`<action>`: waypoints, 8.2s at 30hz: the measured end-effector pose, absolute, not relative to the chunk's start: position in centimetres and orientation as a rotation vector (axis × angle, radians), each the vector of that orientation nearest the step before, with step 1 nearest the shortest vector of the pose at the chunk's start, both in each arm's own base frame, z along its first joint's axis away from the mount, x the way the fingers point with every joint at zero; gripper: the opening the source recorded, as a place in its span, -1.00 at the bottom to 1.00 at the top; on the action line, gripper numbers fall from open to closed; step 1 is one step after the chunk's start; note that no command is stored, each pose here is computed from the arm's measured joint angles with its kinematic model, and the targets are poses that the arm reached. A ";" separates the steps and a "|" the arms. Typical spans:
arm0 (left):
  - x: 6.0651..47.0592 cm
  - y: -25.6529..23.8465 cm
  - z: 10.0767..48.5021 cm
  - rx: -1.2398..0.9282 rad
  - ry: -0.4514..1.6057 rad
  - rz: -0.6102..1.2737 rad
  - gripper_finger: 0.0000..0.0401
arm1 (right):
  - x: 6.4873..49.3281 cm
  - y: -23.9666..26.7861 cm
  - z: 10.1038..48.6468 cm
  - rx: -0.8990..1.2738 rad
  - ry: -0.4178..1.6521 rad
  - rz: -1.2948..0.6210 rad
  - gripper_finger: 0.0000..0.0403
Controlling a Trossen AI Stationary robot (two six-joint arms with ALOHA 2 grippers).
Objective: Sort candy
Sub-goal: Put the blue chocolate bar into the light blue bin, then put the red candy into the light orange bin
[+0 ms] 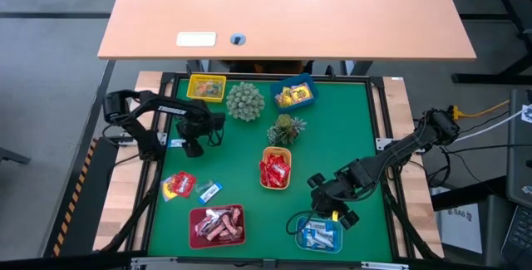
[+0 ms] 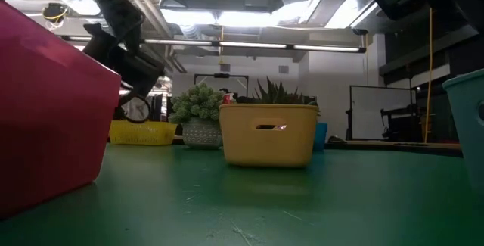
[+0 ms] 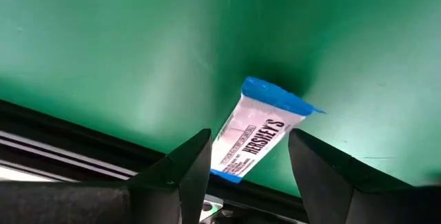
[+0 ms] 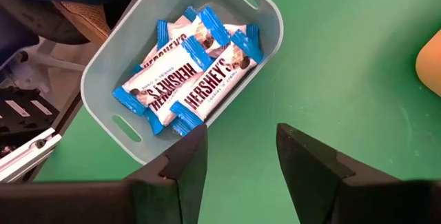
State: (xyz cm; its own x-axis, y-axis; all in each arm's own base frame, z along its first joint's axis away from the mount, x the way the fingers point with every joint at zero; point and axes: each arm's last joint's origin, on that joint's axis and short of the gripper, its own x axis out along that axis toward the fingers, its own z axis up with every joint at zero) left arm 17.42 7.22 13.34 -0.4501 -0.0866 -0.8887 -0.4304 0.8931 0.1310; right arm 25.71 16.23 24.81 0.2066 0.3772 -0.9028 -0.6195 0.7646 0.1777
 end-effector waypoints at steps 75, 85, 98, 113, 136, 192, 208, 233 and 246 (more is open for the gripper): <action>32.5 -0.9 19.3 -0.387 1.187 -0.224 -0.55 | 28.0 16.5 26.0 -0.840 0.749 0.660 -0.14; 33.9 -3.2 20.2 -0.363 1.032 -0.288 -0.55 | 28.6 16.7 26.5 -0.914 0.660 0.633 -0.14; 34.9 -4.7 21.1 -0.324 0.883 -0.353 -0.55 | 31.1 13.0 27.0 -0.871 0.634 0.470 -0.14; 36.2 -6.3 22.9 -0.276 0.640 -0.416 -0.55 | 32.7 12.7 26.8 -0.813 0.544 0.499 -0.14; 36.5 -6.6 23.4 -0.270 0.577 -0.428 -0.55 | 33.6 13.0 25.7 -0.899 0.528 0.501 -0.19; 36.0 -9.2 23.3 -0.287 0.595 -0.350 -0.26 | 25.4 19.6 25.9 -0.200 0.968 0.835 -0.83; 36.0 -8.8 23.5 -0.284 0.586 -0.320 -0.26 | 25.3 19.8 25.9 -0.064 1.032 0.770 -0.28; 21.4 -6.9 26.2 -0.313 1.394 0.233 -0.27 | 24.8 19.3 25.5 -0.110 1.103 0.710 -0.03; 17.2 -9.6 19.9 -0.375 1.615 0.330 -0.27 | 24.8 19.1 25.3 -0.148 1.106 0.666 -0.03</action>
